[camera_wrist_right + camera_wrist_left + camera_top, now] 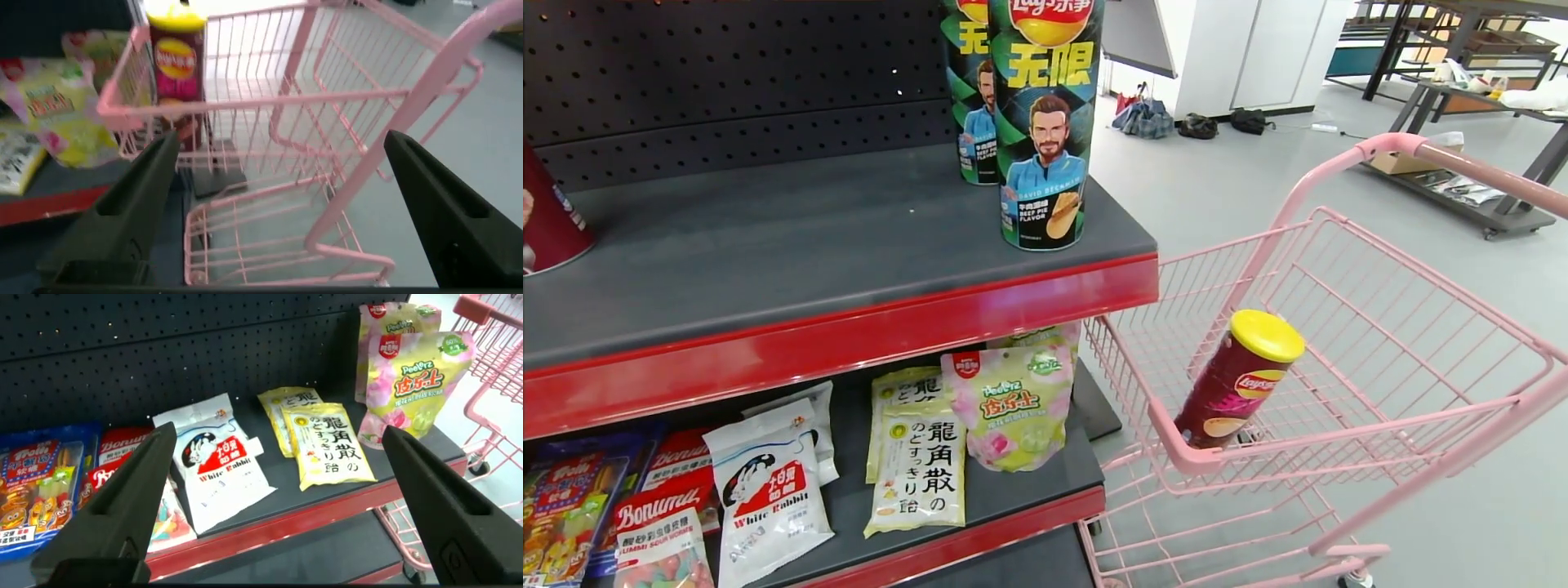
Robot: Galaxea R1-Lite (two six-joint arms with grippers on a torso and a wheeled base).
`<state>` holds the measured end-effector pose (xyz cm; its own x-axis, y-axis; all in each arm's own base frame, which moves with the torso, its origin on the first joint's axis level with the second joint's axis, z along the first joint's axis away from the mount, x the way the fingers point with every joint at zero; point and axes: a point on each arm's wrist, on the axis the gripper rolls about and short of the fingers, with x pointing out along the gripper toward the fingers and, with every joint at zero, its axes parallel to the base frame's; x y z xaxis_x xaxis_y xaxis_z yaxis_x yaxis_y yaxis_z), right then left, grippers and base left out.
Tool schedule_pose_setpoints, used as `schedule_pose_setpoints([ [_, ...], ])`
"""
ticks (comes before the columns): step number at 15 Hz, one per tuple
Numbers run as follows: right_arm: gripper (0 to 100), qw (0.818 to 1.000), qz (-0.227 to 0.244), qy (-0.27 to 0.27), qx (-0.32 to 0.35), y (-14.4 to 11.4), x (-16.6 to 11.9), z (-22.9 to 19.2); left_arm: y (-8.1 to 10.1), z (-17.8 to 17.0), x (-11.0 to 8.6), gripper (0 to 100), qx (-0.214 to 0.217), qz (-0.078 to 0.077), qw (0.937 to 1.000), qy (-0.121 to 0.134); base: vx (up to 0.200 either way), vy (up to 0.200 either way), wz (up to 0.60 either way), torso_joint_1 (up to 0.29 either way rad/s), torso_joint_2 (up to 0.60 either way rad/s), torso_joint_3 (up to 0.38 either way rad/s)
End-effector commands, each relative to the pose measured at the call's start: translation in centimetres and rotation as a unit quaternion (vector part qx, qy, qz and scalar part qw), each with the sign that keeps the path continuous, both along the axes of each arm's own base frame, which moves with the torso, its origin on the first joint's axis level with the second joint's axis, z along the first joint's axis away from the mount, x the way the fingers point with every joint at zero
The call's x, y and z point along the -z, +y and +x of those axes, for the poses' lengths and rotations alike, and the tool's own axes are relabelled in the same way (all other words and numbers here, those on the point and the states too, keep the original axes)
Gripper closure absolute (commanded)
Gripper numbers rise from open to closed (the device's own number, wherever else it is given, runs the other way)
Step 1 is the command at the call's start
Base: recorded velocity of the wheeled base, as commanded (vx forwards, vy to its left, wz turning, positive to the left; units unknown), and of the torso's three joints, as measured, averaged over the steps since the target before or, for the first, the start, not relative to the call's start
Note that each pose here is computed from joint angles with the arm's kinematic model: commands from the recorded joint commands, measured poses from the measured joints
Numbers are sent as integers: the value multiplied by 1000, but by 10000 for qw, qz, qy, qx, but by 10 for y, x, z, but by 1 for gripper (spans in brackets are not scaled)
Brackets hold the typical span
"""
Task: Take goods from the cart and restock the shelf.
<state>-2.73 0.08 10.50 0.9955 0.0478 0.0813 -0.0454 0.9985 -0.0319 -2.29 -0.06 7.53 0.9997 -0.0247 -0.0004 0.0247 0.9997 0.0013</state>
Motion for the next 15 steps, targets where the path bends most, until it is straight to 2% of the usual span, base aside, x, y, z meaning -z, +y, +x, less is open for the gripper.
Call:
schedule_pose_setpoints([
  [1,0,9953,527,176,-794,5,-158,64,0,0,0,0,-1,1,10000,6,0,0,0,0,0,0],
  [3,0,9898,386,1045,-884,10,-139,111,0,0,0,0,-1,1,10000,6,0,0,0,0,0,0],
  [4,0,9849,443,1427,-876,15,-117,151,0,0,0,0,-1,1,10000,6,0,0,0,0,0,0],
  [5,0,9832,470,1501,-923,18,-95,178,0,0,0,0,-1,1,10000,6,0,0,0,0,0,0],
  [7,0,9690,424,2144,-1153,27,-44,200,0,0,0,0,-1,1,10000,6,0,0,0,0,0,0],
  [11,0,9516,474,2563,-1627,51,-23,216,0,0,0,0,-1,1,10000,6,0,0,0,0,0,0],
  [15,0,9431,446,2795,-1744,57,-14,222,0,0,0,0,7,1,10000,6,0,0,0,0,0,0],
])
